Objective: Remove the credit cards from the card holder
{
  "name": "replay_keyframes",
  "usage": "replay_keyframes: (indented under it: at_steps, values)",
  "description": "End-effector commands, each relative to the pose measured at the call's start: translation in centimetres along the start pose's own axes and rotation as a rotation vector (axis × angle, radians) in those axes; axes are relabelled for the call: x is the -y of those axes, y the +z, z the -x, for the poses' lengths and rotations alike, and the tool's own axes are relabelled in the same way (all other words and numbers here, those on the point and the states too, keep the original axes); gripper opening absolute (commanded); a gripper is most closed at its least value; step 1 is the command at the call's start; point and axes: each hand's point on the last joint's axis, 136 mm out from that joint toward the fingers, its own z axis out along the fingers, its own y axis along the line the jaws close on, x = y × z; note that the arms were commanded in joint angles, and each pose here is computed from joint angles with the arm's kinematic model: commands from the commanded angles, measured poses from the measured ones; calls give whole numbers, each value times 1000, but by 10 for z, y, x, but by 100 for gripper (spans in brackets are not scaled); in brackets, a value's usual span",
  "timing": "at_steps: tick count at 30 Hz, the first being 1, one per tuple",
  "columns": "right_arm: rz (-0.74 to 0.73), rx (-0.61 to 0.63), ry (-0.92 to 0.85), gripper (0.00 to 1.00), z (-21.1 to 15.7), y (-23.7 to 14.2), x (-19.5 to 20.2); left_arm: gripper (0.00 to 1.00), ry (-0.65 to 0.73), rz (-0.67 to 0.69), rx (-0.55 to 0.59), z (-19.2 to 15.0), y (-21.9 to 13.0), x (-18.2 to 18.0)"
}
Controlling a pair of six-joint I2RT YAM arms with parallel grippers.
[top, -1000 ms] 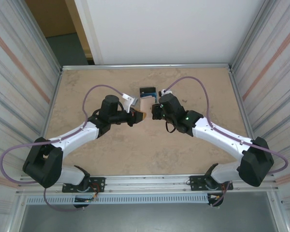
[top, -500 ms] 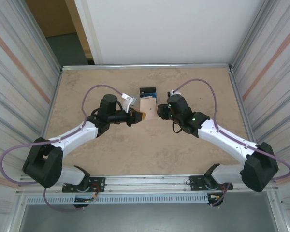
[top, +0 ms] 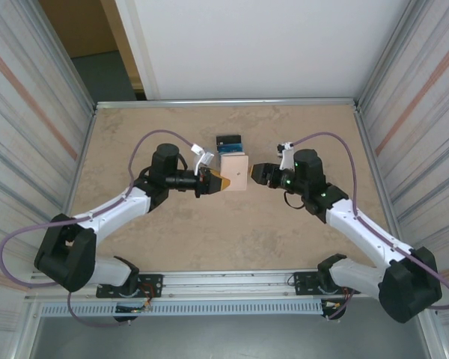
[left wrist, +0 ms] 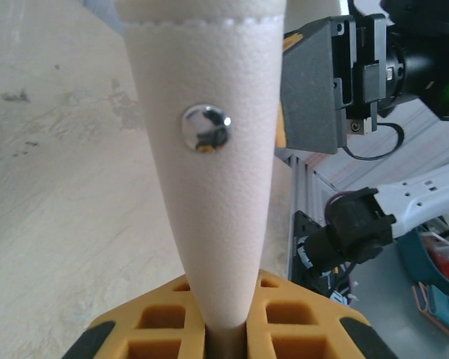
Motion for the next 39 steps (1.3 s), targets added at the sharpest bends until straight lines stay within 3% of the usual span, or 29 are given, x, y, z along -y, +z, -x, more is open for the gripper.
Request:
replay_keyframes:
  at_steps: [1,6,21,32,35,39]
  values:
    - [148,37,-93,54,7,-15,-31,0,118,-100,62,33,-10,34]
    - [166,27,-94,53,1,-16,-33,0,139,-129,73,37,-14,44]
    - [471,-46,-173,50,-17,-31,-81,0,161,-209,96,46,-18,61]
    - [518,-82,-205,33,-27,-29,-93,0,191,-276,78,44,-12,78]
    - [517,-85,-220,25,-30,-28,-96,2,187,-275,77,44,-11,77]
    - [473,-74,-232,3,-28,-26,-92,7,179,-256,77,44,-10,73]
